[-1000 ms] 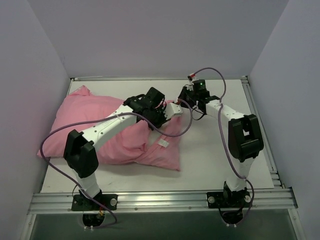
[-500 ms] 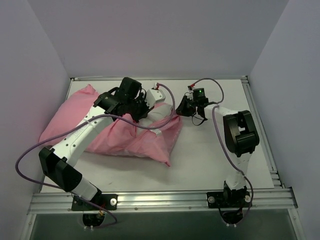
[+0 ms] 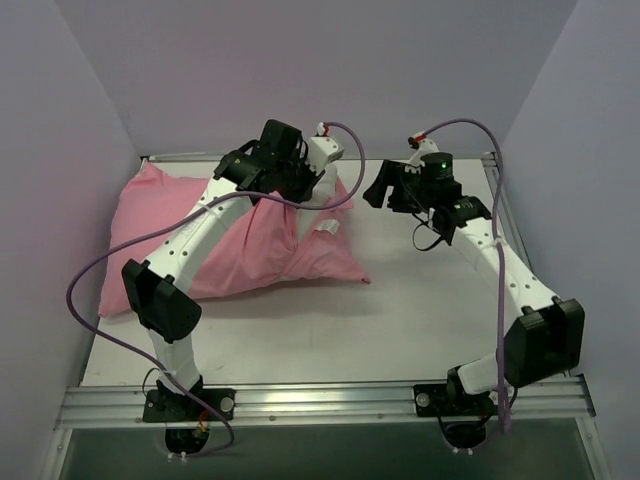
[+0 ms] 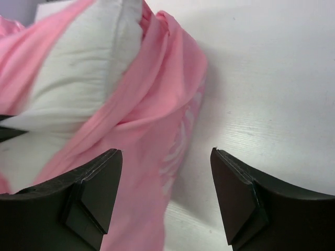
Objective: Remove the pillowcase from the pillow
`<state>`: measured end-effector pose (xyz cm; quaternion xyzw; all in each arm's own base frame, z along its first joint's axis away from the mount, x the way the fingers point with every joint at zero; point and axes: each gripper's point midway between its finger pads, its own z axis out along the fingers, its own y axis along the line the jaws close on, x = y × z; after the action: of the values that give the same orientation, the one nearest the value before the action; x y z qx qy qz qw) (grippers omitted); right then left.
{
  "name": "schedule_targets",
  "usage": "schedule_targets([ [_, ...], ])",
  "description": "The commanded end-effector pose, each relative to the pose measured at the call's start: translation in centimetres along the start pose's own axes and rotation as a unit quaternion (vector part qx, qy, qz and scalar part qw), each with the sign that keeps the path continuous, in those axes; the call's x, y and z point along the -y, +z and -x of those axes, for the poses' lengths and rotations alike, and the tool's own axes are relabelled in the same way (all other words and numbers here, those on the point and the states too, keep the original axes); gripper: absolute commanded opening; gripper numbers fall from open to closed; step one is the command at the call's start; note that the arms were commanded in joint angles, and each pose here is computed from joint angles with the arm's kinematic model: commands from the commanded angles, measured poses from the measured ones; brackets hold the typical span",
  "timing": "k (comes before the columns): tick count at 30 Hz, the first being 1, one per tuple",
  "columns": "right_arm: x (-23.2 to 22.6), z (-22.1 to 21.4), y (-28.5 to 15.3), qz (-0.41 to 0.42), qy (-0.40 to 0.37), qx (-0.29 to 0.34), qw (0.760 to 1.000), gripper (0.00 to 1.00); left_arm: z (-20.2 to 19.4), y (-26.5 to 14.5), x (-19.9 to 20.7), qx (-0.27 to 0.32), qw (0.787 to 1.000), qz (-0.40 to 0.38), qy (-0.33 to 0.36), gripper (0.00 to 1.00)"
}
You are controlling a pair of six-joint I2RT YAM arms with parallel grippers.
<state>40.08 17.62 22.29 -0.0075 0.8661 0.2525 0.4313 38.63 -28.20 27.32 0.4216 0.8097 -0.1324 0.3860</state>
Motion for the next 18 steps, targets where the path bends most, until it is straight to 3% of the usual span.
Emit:
schedule_targets([
  [1, 0.0, -1.5, -1.9, -0.019, 0.042, -0.011, 0.999, 0.69, 5.5, -2.5, -0.9, 0.089, 0.996, 0.027, -0.008, 0.02],
  [3, -2.8, 0.1, -2.5, 0.030, 0.058, 0.037, 0.997, 0.69, 5.5, -2.1, -0.6, 0.086, 0.996, 0.026, -0.005, 0.02],
  [8, -10.1, 1.0, -2.0, 0.123, 0.072, 0.067, 0.988, 0.69, 5.2, -1.5, -0.4, 0.078, 0.997, 0.029, -0.005, 0.02],
  [13, -12.1, -0.8, 1.2, 0.129, 0.085, 0.043, 0.987, 0.66, 5.9, -2.1, -0.3, 0.091, 0.995, 0.027, -0.013, 0.02],
  [18, -11.5, -2.7, 3.6, 0.109, 0.112, 0.026, 0.987, 0.55, 6.2, -2.6, -0.4, 0.096, 0.995, 0.033, -0.017, 0.02],
])
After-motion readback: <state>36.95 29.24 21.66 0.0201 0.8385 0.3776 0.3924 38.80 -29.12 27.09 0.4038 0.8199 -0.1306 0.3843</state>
